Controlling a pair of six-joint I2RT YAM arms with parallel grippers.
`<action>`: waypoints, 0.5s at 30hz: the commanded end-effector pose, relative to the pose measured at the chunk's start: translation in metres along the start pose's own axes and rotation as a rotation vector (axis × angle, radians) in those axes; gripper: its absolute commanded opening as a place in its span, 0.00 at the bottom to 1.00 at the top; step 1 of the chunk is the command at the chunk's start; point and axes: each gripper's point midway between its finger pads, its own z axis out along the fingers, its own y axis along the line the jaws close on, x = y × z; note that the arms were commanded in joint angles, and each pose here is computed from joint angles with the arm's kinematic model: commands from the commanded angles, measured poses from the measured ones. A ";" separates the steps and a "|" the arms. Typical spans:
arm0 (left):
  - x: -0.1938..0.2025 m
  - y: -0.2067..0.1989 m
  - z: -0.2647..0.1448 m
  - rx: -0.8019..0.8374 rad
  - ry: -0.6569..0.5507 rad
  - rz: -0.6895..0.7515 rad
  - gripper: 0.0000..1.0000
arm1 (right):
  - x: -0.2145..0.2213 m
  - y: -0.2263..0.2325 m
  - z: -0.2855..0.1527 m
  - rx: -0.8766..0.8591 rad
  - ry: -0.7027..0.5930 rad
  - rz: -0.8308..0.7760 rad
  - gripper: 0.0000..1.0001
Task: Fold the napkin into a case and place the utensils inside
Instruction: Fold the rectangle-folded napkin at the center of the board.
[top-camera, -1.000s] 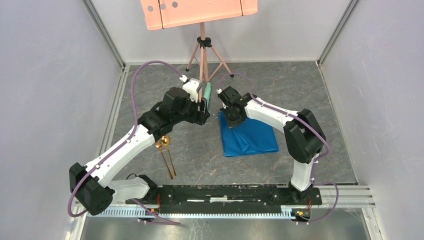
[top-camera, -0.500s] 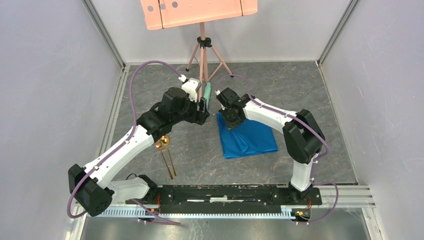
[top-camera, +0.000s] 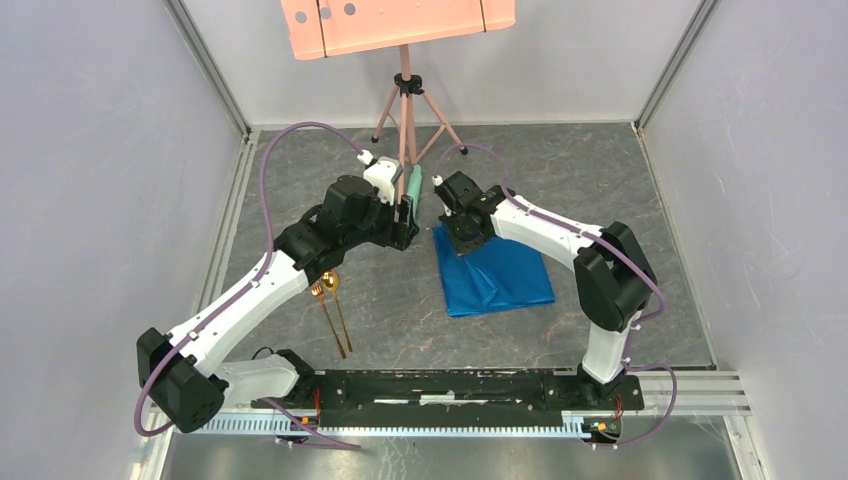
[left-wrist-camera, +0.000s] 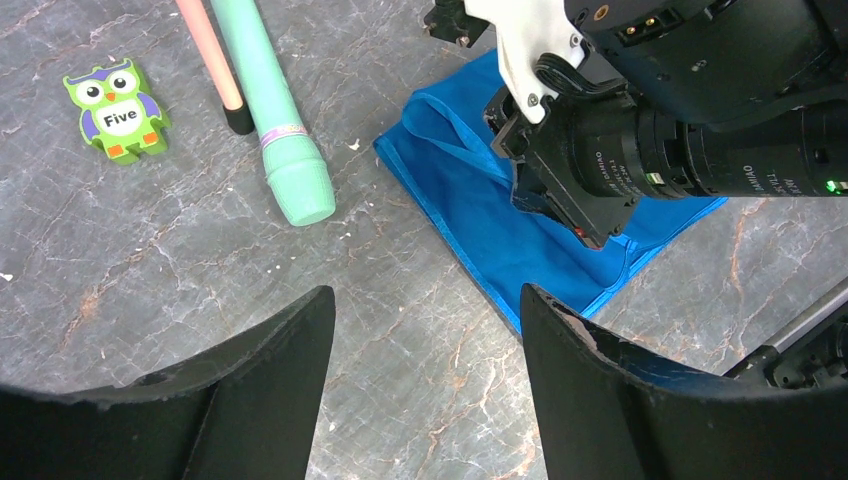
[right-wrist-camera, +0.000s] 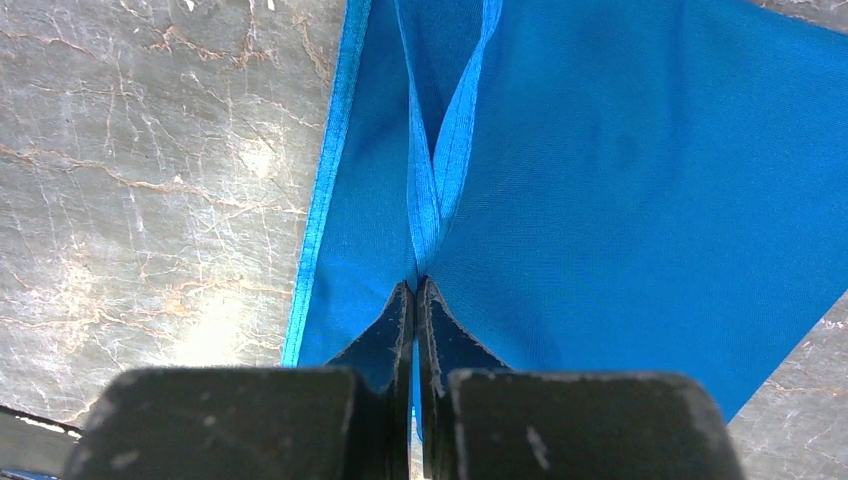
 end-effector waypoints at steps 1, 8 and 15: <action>-0.015 -0.001 -0.004 0.016 -0.061 0.027 0.75 | -0.019 0.012 -0.010 -0.039 -0.065 0.012 0.01; -0.015 -0.002 -0.004 0.017 -0.061 0.027 0.75 | -0.017 0.016 -0.002 -0.051 -0.052 0.006 0.01; -0.015 -0.002 -0.004 0.019 -0.062 0.029 0.75 | -0.012 0.022 0.006 -0.068 -0.028 -0.010 0.01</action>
